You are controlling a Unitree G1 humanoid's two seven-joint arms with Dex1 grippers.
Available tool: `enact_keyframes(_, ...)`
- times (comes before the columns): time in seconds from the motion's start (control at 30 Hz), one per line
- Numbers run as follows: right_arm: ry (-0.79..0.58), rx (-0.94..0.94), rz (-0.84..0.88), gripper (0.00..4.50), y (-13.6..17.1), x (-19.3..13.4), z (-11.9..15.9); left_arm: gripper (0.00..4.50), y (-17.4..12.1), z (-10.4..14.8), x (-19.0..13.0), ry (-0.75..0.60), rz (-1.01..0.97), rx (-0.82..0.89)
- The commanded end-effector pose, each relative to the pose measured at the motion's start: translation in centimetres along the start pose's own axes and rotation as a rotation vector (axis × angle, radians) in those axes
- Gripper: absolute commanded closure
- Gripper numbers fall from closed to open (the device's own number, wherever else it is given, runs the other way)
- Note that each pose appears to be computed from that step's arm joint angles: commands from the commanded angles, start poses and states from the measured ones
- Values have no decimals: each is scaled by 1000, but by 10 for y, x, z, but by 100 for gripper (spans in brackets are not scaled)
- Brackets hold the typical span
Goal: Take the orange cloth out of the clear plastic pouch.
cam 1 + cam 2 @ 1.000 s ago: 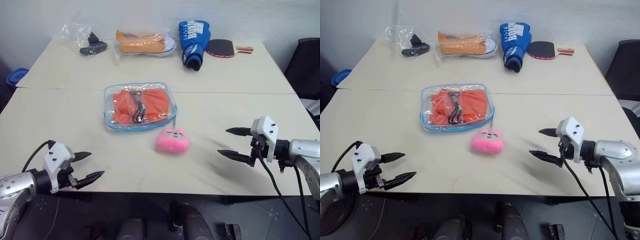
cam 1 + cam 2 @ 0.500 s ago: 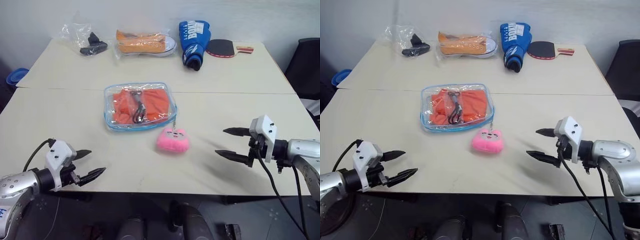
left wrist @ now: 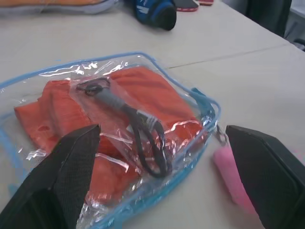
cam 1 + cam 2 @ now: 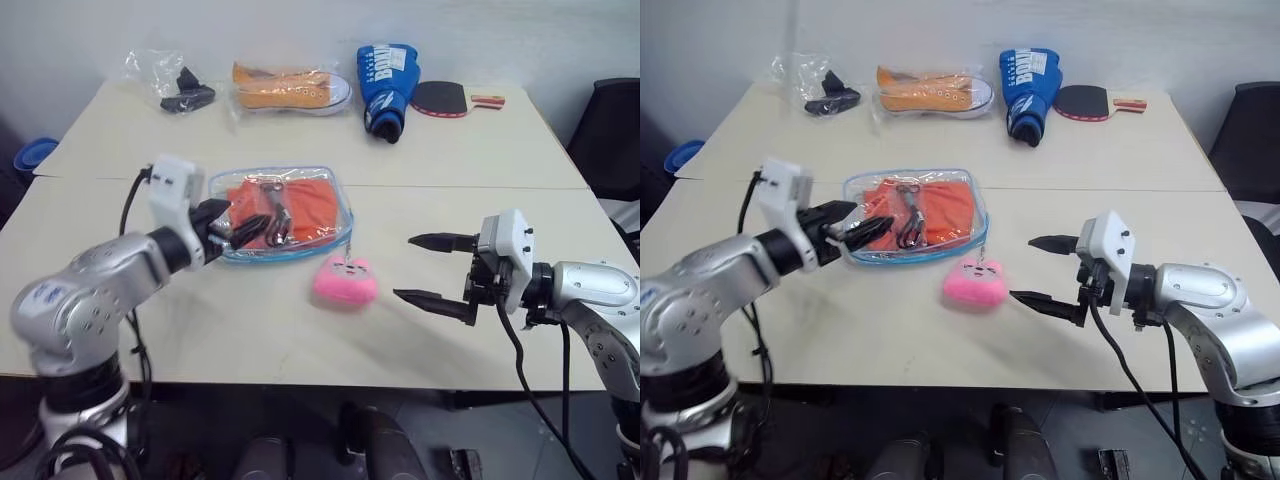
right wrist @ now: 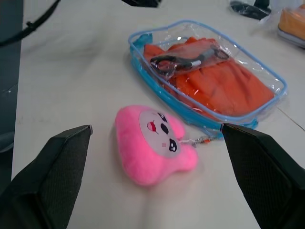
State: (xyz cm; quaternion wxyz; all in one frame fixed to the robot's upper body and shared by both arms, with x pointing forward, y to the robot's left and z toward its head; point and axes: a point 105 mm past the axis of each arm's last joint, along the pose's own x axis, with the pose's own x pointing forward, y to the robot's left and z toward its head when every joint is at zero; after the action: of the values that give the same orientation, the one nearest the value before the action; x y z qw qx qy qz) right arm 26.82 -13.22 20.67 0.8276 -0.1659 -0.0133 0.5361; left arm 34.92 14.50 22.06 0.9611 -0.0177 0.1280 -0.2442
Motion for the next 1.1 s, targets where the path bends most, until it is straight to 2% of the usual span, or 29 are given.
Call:
enact_keyframes(0.03,-44,-45,18,0,6,10,12,3,13,7,23,46,141,23)
enact_keyframes(0.1,-57,-51,18,0,7,15,13,3,12,5,40,87,158,39)
enact_keyframes(0.2,-80,-53,9,0,7,22,15,3,3,-3,64,133,147,-26)
enact_keyframes(0.43,-98,-55,-6,0,10,28,14,3,-13,-17,91,196,84,-91)
enact_keyframes(0.57,-104,-58,-14,0,10,27,15,89,-12,-21,93,209,88,-103)
enact_keyframes(0.8,-108,-54,-17,0,11,27,15,301,-9,-24,89,210,111,-112)
enact_keyframes(0.93,-113,-55,-9,0,12,29,16,386,2,-12,82,171,161,-69)
enact_keyframes(1.03,-113,-58,0,0,12,30,17,386,25,14,62,85,235,-81)
enact_keyframes(1.1,-118,-58,15,0,13,32,19,386,56,34,36,12,331,-98)
